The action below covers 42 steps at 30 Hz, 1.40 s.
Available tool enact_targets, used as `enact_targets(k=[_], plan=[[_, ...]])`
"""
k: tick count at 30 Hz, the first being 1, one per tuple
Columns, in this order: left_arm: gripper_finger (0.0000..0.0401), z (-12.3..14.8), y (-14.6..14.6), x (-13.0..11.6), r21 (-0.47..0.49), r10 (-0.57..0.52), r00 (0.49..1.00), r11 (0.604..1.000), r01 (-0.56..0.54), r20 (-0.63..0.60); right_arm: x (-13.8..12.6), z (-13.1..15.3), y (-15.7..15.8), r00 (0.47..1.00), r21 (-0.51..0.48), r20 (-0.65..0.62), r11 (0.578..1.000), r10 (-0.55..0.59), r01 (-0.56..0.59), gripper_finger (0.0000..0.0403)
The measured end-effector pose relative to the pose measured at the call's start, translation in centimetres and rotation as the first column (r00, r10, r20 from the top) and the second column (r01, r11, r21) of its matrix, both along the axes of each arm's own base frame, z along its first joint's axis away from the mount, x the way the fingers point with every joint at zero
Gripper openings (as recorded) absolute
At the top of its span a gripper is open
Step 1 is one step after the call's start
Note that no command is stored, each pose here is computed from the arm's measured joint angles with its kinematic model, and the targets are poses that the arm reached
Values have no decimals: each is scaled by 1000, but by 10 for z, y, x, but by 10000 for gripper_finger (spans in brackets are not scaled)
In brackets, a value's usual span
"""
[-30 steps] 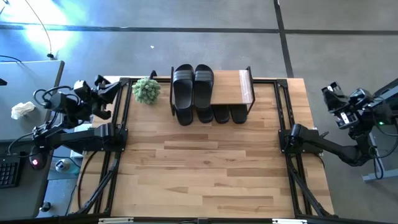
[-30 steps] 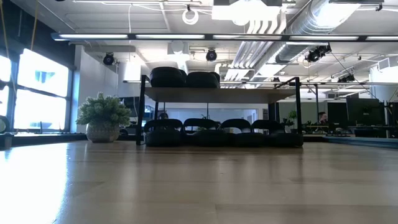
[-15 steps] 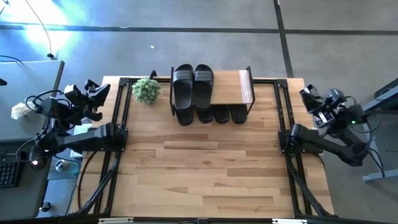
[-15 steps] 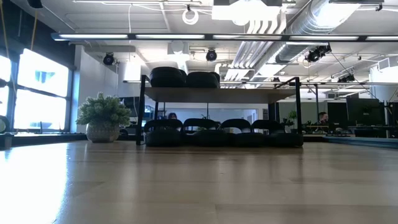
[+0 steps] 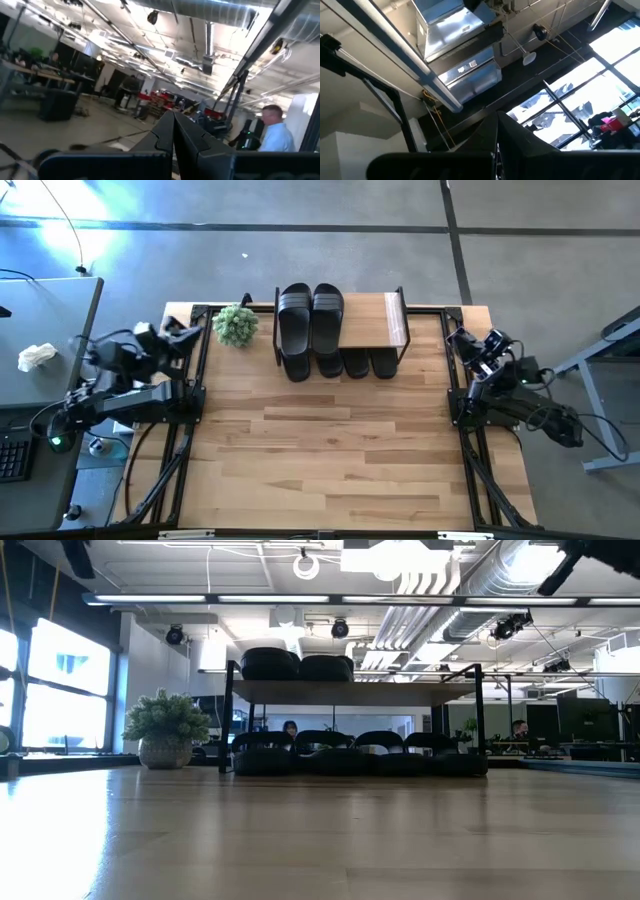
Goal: Pick and place slides into the shelf
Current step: Return to Home Position
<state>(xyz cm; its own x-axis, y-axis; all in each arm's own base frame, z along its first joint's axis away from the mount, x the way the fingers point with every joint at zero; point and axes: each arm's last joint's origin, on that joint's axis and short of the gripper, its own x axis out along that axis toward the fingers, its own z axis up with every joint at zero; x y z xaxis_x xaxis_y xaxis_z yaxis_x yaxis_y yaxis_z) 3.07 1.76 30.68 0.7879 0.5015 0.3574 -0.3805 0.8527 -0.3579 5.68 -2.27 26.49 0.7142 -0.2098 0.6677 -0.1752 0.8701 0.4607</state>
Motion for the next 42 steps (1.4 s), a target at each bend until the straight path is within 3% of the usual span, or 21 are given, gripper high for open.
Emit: enact_targets(k=[7, 15, 26, 39, 42], plan=[[0, -55, 13, 35, -80, -52, 996, 995, 59, 76, 7, -20, -4, 1000, 72, -11, 997, 21, -20, 0], [0, -97, 19, 50, -158, -82, 990, 982, 100, 118, 13, -30, -7, 996, 115, -80, 993, 27, -17, 0], [0, -112, 21, 54, -212, -88, 994, 972, 101, 69, 16, -35, -8, 991, 144, -131, 989, 32, -13, 0], [1, -137, 22, 58, -311, -85, 981, 950, 26, -176, 19, -41, -10, 981, 176, -190, 984, 28, 6, 0], [3, -136, 22, 58, -303, -85, 982, 953, 30, -171, 21, -44, -10, 972, 173, -230, 985, 48, -8, 0]])
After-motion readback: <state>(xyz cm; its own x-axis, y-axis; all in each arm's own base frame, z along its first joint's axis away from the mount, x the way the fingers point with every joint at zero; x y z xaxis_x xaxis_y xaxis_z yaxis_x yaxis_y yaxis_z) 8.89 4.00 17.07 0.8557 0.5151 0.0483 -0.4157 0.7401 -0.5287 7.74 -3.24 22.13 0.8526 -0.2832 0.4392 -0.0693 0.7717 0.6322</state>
